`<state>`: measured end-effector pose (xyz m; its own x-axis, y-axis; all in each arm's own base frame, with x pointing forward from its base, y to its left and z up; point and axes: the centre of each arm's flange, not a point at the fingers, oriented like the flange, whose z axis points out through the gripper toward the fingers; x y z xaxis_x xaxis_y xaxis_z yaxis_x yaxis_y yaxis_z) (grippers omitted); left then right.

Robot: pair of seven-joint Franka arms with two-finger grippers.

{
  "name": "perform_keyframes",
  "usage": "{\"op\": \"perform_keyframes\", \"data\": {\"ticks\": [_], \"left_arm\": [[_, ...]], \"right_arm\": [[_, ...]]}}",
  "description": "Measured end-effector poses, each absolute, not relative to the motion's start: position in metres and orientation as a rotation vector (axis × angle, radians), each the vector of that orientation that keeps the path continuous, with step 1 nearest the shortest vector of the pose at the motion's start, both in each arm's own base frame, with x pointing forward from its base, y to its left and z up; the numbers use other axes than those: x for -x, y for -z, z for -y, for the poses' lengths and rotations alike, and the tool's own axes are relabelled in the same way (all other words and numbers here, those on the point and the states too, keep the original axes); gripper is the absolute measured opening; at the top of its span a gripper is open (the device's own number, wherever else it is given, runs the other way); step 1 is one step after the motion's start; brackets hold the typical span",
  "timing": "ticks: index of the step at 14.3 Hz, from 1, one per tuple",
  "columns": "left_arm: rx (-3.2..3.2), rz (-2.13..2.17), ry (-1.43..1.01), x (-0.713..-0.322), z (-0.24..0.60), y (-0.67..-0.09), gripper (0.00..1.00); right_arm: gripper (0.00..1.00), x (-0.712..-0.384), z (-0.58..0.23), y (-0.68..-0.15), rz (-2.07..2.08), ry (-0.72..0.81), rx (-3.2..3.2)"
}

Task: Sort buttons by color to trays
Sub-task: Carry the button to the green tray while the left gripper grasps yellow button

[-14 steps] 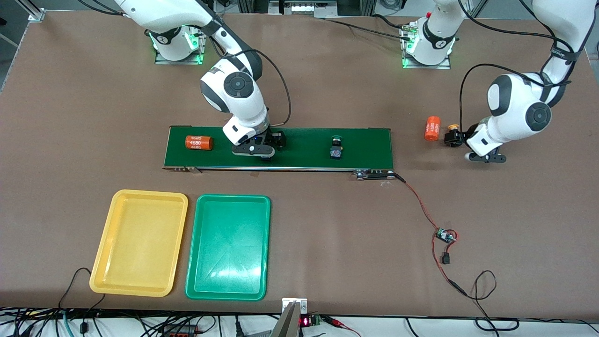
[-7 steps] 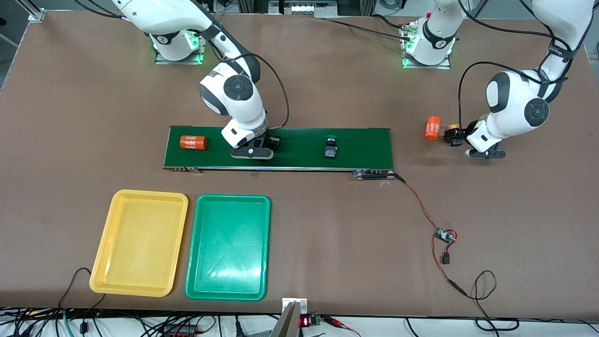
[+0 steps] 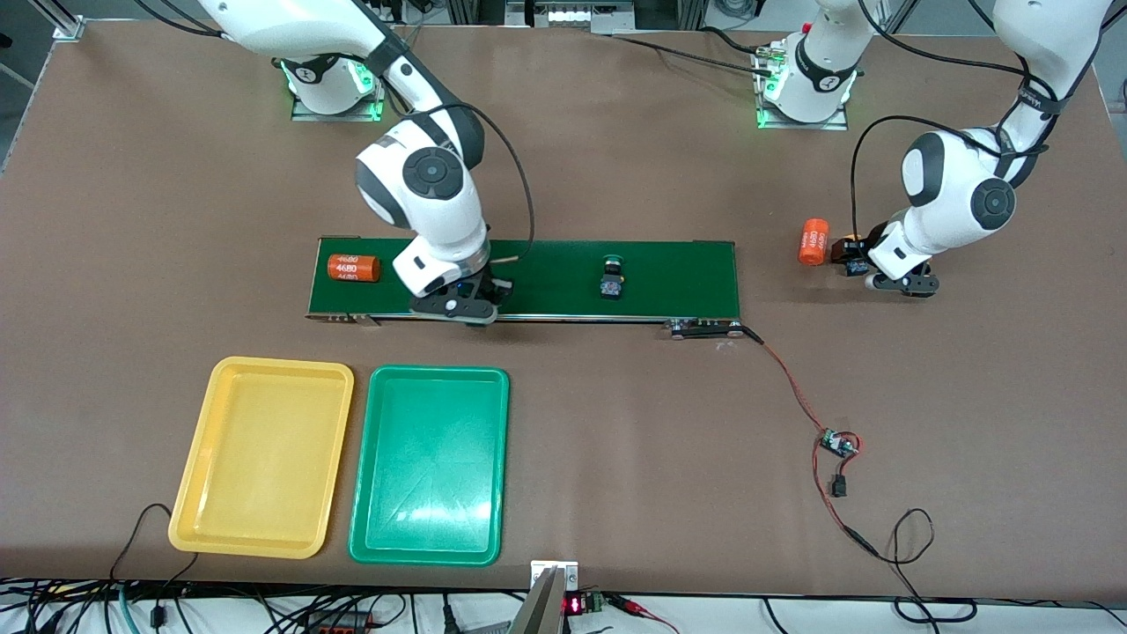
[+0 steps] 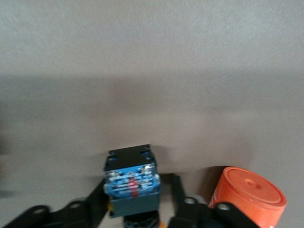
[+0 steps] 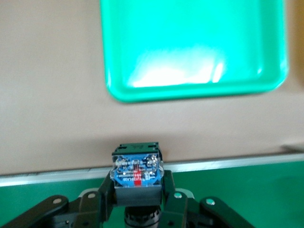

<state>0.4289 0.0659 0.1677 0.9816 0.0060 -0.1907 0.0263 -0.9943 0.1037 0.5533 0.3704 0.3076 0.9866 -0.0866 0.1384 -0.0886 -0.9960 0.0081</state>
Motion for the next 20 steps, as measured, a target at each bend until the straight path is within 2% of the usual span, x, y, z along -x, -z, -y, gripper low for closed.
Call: {"op": "perform_keyframes", "data": {"ticks": [1, 2, 6, 9, 14, 17, 20], "left_arm": [[-3.028, -0.022, 0.276, -0.431, -0.066, -0.172, 0.42], [-3.034, -0.015, 0.256, -0.435, -0.065, -0.176, 0.41], [-3.081, 0.107, 0.114, -0.469, -0.04, -0.216, 0.41], [-3.104, 0.322, 0.062, -0.486, 0.022, -0.257, 0.41], [-3.068, 0.6, 0.011, -0.472, 0.144, -0.28, 0.41], [-3.076, 0.499, -0.006, -0.448, 0.217, -0.287, 0.41], [-3.073, 0.44, -0.025, -0.439, 0.25, -0.293, 0.41]], "right_arm": [[0.42, -0.567, -0.356, -0.313, 0.121, -0.201, -3.125], [0.42, -0.581, -0.339, -0.316, 0.096, -0.18, -3.144], [0.42, -0.619, -0.281, -0.313, 0.0, -0.156, -3.156], [0.42, -0.635, -0.263, -0.303, -0.028, -0.158, -3.14], [0.42, -0.669, -0.248, -0.276, -0.035, -0.173, -3.127], [0.42, -0.681, -0.257, -0.248, -0.044, -0.198, -3.139], [0.42, -0.685, -0.257, -0.215, -0.046, -0.237, -3.14]]}}
